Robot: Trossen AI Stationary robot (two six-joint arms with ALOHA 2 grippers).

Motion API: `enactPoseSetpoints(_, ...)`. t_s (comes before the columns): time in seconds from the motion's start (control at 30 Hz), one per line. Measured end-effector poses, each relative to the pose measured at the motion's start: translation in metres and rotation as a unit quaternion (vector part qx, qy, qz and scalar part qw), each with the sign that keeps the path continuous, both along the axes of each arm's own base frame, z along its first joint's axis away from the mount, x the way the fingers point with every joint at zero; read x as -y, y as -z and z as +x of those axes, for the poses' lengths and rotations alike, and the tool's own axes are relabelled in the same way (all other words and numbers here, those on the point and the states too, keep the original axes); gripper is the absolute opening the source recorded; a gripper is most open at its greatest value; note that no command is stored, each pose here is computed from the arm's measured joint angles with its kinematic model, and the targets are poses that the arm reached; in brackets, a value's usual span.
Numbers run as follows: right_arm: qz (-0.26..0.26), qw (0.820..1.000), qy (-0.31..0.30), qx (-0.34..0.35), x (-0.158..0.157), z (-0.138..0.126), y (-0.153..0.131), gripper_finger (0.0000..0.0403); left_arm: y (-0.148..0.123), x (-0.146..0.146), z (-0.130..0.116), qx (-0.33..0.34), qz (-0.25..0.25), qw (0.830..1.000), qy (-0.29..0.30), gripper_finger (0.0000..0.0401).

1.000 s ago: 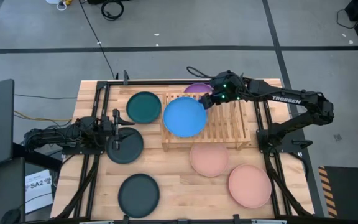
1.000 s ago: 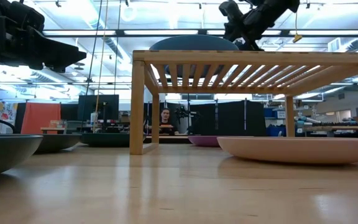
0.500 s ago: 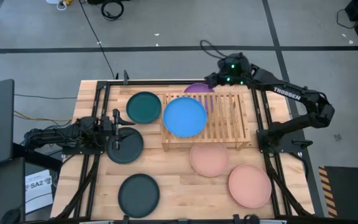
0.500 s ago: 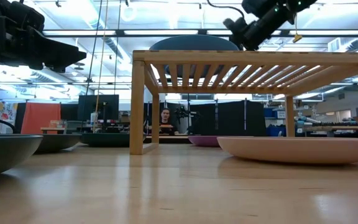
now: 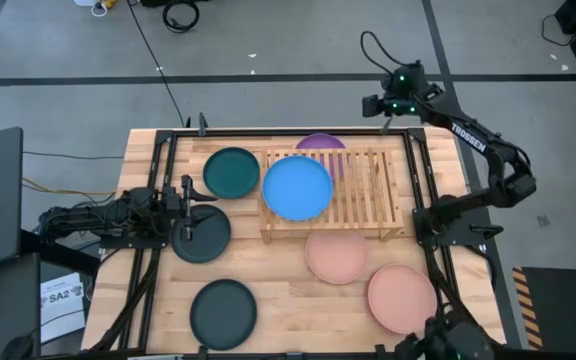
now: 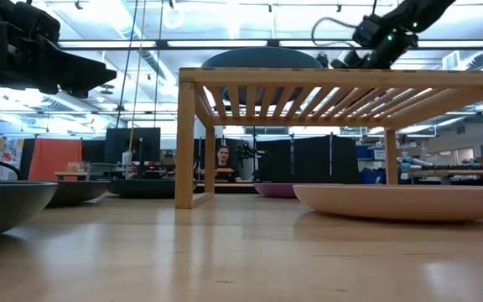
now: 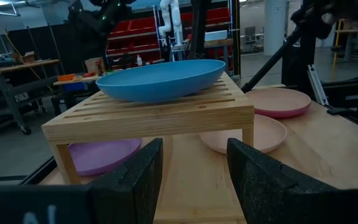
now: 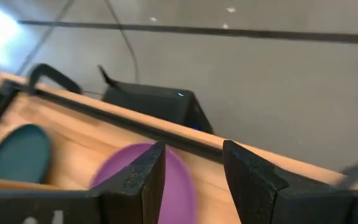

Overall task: Place and stack plates onto a shelf
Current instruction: Put the purple plate on the shelf

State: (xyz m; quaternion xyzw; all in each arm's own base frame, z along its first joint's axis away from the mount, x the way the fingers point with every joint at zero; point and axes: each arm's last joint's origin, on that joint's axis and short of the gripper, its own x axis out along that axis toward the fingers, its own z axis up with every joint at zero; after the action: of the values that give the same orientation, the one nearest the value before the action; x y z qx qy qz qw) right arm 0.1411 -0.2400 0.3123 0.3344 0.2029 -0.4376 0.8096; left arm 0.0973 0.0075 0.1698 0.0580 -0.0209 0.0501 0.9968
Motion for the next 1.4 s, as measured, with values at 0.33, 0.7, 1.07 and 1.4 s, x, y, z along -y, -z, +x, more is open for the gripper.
enactPoseSetpoints(0.33,0.105,0.994,-0.007,-0.017,0.043,-0.002,0.057,0.0165,0.000,0.000,0.000,0.000,0.000,1.000,0.000,0.0185)
enactPoseSetpoints(0.7,0.216,0.975,-0.052,-0.003,0.062,0.011,0.115,0.0165,0.000,0.000,0.000,0.000,0.000,1.000,0.000,0.0185)
enactPoseSetpoints(1.07,0.247,0.964,-0.091,-0.023,0.062,0.034,0.150,0.0165,0.000,0.000,0.000,0.000,0.000,1.000,0.000,0.0185)
enactPoseSetpoints(1.4,0.240,0.965,-0.098,-0.043,0.059,0.047,0.158,0.0165,0.000,0.000,0.000,0.000,0.000,1.000,0.000,0.0185)
